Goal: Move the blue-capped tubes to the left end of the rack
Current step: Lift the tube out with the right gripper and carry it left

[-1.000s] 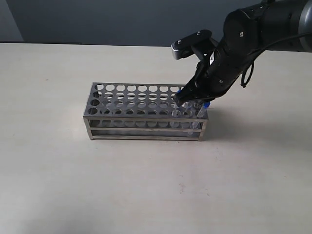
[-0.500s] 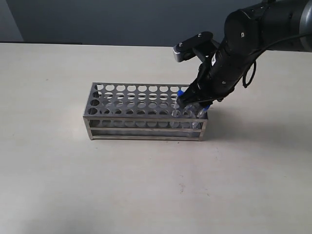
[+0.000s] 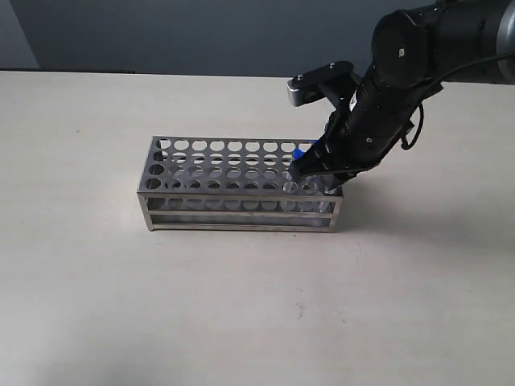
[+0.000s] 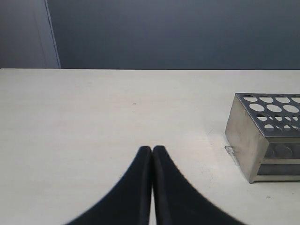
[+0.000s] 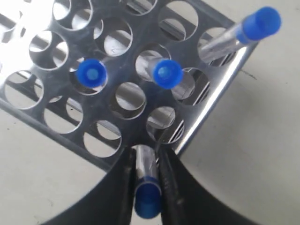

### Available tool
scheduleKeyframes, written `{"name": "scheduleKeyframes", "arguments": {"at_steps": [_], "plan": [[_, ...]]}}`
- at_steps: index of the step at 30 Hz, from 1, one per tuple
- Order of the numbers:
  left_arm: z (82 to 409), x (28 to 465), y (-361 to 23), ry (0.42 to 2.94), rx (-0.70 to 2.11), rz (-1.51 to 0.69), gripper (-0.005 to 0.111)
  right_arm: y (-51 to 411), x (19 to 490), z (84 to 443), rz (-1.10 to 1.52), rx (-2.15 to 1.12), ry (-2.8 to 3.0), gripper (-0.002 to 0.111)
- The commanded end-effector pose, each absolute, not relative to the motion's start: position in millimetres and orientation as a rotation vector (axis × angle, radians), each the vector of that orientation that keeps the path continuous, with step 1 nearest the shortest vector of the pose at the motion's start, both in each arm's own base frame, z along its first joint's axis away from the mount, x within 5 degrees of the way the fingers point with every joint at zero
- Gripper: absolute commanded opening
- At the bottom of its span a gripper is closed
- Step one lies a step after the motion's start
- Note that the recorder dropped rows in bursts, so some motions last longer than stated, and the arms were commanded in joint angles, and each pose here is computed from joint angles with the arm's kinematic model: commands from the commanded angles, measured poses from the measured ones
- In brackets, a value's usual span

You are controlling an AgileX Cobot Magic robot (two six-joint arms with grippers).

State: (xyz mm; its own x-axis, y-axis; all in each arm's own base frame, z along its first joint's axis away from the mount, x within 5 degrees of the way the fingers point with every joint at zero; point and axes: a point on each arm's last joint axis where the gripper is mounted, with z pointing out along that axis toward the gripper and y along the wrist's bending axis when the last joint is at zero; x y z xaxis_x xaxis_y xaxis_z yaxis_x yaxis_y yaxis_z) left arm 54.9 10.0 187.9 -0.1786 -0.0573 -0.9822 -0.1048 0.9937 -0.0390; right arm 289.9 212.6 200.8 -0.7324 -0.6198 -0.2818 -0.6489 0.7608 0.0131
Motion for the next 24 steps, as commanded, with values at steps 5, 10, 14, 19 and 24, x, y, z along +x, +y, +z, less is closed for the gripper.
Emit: {"name": "scheduleKeyframes", "arguments": {"at_steps": [5, 10, 14, 19, 24], "plan": [[190, 55, 9, 1.738, -0.113, 0.033, 0.001, 205, 285, 234, 0.158, -0.976, 2.609, -0.001], [190, 55, 9, 1.738, -0.113, 0.033, 0.001, 200, 275, 275, 0.218, -0.931, 2.523, -0.001], [190, 55, 9, 1.74, -0.114, 0.033, 0.001, 202, 273, 292, 0.25, -0.95, 2.539, -0.001], [190, 55, 9, 1.74, -0.114, 0.033, 0.001, 218, 272, 316, 0.305, -1.011, 2.432, -0.001], [190, 55, 9, 1.74, -0.114, 0.033, 0.001, 275, 273, 318, 0.391, -1.194, 2.306, -0.001]]}}
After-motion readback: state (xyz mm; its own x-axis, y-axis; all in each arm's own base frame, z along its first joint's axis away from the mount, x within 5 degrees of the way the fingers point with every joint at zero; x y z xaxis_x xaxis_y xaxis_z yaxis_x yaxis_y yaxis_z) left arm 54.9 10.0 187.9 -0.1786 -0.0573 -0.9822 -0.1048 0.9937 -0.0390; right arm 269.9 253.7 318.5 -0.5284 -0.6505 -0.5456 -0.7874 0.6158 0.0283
